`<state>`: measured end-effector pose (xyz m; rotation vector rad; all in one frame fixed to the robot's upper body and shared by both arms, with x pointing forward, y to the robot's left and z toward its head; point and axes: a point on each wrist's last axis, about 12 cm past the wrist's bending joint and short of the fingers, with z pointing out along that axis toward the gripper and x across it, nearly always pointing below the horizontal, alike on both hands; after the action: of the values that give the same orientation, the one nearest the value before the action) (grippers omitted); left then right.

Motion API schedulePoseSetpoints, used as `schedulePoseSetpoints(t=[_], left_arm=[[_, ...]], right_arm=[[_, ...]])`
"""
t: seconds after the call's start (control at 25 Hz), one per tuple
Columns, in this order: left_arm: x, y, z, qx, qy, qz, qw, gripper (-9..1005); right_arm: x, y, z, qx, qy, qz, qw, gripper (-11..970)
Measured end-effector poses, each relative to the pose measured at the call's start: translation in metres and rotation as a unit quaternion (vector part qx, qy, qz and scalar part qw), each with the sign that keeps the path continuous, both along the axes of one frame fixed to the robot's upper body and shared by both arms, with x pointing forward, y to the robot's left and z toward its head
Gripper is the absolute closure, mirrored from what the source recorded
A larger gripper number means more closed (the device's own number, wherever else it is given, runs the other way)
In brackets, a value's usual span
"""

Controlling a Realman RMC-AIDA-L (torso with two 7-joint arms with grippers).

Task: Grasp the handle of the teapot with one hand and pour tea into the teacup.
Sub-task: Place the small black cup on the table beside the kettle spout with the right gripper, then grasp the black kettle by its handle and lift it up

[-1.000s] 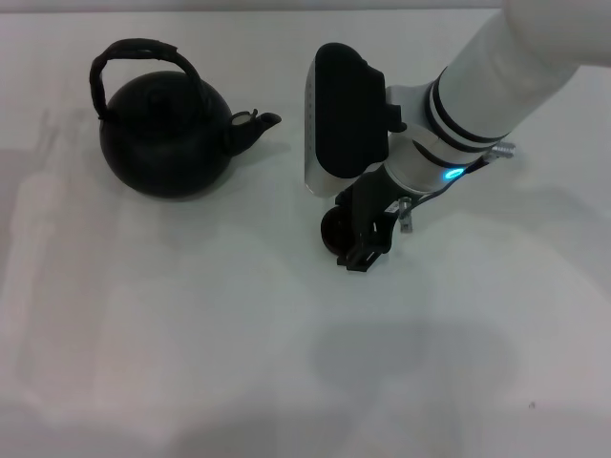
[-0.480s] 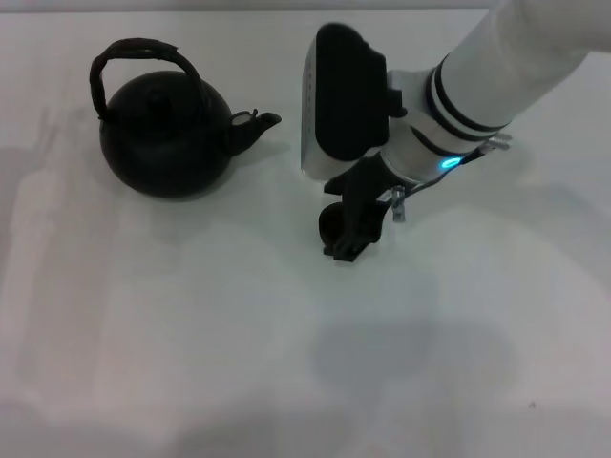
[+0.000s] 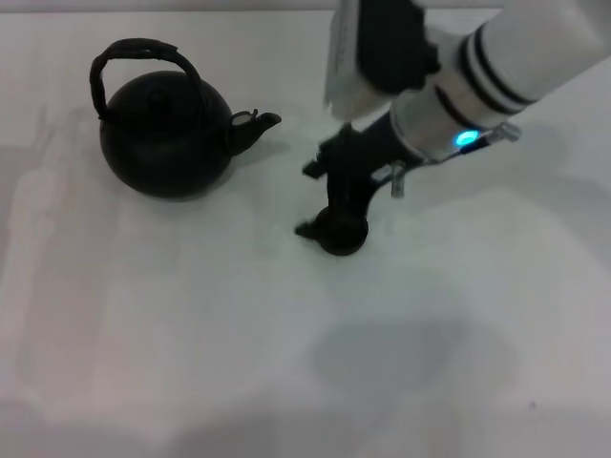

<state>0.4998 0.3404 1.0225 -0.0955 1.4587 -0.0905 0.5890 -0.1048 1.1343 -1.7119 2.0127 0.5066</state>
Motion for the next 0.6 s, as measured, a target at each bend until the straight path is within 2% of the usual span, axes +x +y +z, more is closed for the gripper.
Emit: schedulePoseSetpoints(t=[0.12, 0.24, 0.32, 0.4, 0.52, 0.6], left_arm=[[0.0, 0.001, 0.0, 0.001, 0.0, 0.001, 1.0, 113], [-0.002, 0.002, -0.001, 0.001, 0.002, 0.003, 1.0, 113], [-0.003, 0.002, -0.002, 0.0, 0.003, 0.003, 1.0, 113], [-0.005, 0.002, -0.002, 0.0, 0.004, 0.004, 1.0, 114], [-0.007, 0.003, -0.004, 0.0, 0.006, 0.006, 1.0, 113], [-0.007, 0.003, -0.004, 0.0, 0.007, 0.007, 1.0, 113]], right_arm=[[0.009, -0.018, 0.011, 0.099, 0.009, -0.048, 0.994, 105], [0.022, -0.047, 0.017, 0.216, 0.028, -0.13, 0.967, 105], [0.036, -0.076, 0.017, 0.318, 0.049, -0.228, 0.919, 105], [0.046, -0.111, 0.006, 0.413, 0.076, -0.334, 0.844, 104], [0.045, -0.152, -0.014, 0.522, 0.063, -0.435, 0.731, 108], [0.039, -0.169, -0.024, 0.551, 0.029, -0.47, 0.689, 110]])
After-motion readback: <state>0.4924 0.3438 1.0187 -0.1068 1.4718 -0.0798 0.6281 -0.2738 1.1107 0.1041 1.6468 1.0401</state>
